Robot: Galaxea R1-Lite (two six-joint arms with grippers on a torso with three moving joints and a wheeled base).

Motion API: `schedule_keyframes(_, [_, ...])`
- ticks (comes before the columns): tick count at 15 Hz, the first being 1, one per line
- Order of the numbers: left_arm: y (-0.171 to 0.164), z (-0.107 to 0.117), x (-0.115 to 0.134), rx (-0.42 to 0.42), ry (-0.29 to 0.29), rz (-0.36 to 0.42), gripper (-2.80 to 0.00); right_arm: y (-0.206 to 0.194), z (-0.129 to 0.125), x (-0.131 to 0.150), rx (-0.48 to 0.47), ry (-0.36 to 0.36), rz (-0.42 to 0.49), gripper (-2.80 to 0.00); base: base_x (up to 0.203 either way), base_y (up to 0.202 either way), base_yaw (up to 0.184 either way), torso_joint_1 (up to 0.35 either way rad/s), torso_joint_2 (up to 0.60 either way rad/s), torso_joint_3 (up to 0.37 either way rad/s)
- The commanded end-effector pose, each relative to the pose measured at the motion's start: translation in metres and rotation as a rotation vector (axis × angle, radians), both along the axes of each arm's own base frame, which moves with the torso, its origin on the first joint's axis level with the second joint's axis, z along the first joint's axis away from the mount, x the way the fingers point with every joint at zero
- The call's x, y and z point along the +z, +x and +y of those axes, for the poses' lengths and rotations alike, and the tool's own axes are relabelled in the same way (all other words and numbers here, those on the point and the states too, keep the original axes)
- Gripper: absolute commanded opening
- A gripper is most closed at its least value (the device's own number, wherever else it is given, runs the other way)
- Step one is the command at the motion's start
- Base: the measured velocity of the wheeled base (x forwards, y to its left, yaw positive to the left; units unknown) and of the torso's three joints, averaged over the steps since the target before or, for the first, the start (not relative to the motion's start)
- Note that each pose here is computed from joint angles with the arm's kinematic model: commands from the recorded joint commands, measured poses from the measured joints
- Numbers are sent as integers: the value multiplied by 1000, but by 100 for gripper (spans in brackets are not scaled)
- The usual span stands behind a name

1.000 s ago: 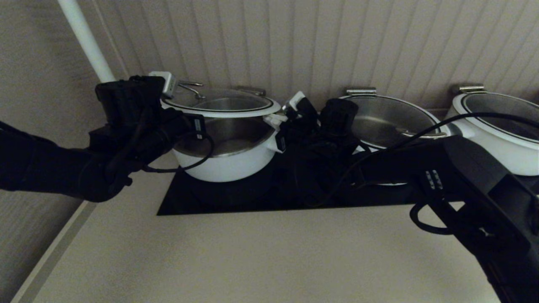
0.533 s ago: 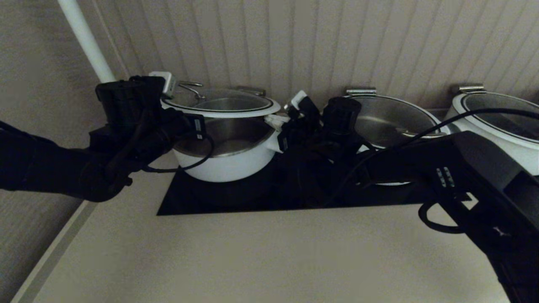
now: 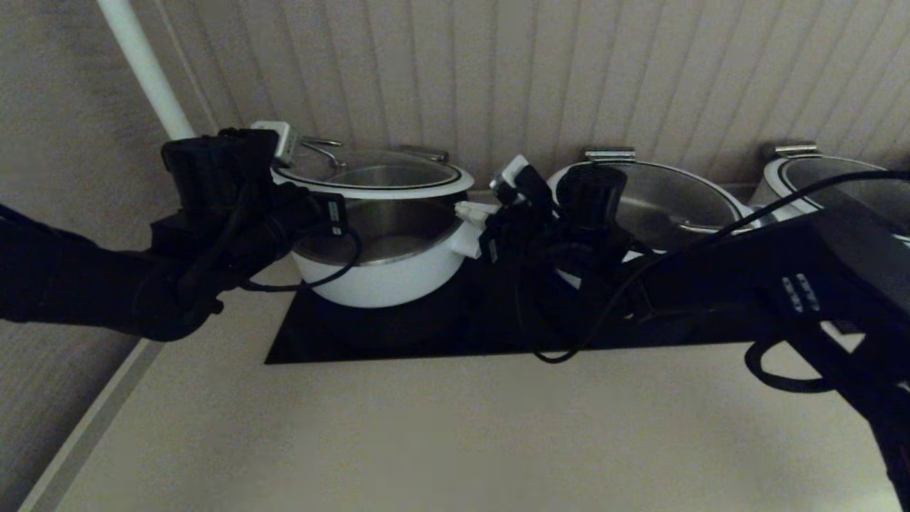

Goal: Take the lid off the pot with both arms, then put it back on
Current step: Open the pot lid completely

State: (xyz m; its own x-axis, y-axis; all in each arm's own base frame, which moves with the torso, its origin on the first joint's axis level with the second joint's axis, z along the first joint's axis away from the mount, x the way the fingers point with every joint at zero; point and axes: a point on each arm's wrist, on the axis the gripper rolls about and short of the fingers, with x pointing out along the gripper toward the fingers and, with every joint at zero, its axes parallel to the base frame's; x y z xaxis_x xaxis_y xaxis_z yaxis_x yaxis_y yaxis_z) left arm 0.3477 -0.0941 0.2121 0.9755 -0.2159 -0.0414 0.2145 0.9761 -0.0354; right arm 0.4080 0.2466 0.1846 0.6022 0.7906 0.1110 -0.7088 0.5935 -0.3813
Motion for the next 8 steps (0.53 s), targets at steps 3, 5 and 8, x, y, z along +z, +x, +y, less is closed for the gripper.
schedule_keyframes(3, [0, 0, 1, 0, -1, -6, -280, -15, -8, 12, 3, -3, 1, -280, 0, 0, 0, 0, 0, 0])
schedule_keyframes(5, [0, 0, 2, 0, -2, -11, -280, -24, -13, 12, 4, -14, 18, -280, 0, 0, 0, 0, 0, 0])
schedule_keyframes(8, [1, -1, 3, 0, -4, -15, -280, -39, -21, 17, 4, -23, 30, -280, 0, 0, 0, 0, 0, 0])
